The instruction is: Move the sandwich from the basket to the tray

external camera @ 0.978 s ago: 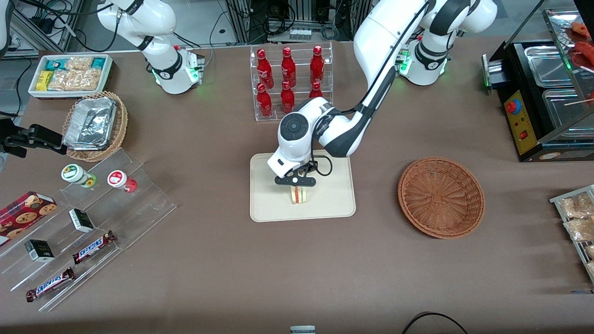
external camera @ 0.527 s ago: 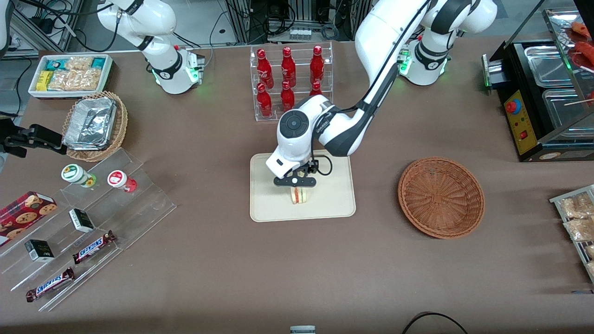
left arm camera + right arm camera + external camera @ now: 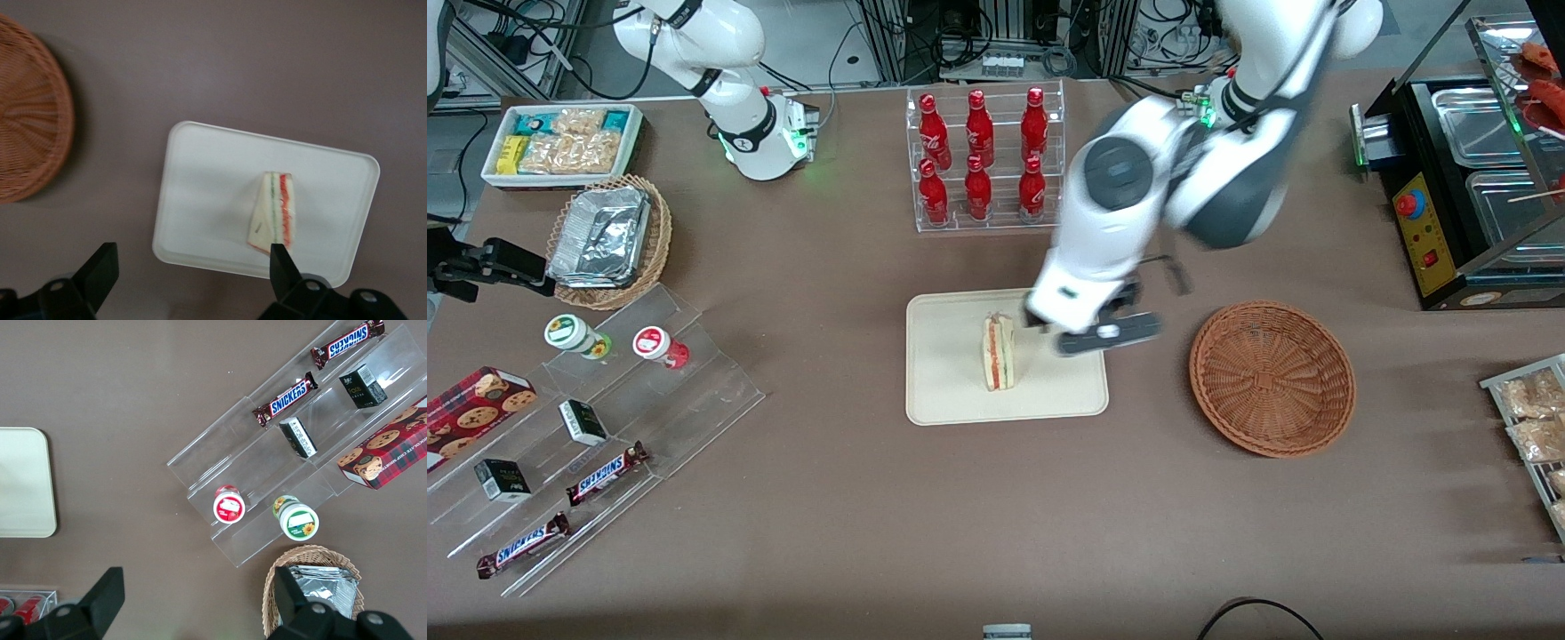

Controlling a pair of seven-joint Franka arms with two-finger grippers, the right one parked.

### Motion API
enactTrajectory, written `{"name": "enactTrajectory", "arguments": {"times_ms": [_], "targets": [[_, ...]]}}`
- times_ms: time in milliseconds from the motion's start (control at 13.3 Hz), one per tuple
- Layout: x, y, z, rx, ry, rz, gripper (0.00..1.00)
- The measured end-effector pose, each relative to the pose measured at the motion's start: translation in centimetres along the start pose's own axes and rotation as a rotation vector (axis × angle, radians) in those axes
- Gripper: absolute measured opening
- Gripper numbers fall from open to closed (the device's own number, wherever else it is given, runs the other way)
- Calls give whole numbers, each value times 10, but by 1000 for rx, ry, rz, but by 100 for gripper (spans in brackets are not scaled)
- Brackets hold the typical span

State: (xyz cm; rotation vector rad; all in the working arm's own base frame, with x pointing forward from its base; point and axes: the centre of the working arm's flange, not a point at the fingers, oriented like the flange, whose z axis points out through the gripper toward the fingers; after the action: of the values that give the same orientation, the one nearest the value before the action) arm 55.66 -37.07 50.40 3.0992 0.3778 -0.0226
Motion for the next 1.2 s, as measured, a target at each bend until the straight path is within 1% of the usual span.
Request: {"name": "enactTrajectory", "arguments": {"times_ms": [226,376,452,527,602,677,903,1054,1204], "targets": [[19,-77,-62,29,-29,15,100],[26,-116,-89,41,-35,17,100],[29,-134,-96,62,-33,29,100],[32,-150,-101,92,-34,44,100],[35,-164,-106,110,-35,62,100],[40,-179,-110,115,-41,82,100],[55,-237,-117,111,-58,154,100],[62,-275,-120,107,-74,198,100],[63,-300,-119,105,-88,226,100]]}}
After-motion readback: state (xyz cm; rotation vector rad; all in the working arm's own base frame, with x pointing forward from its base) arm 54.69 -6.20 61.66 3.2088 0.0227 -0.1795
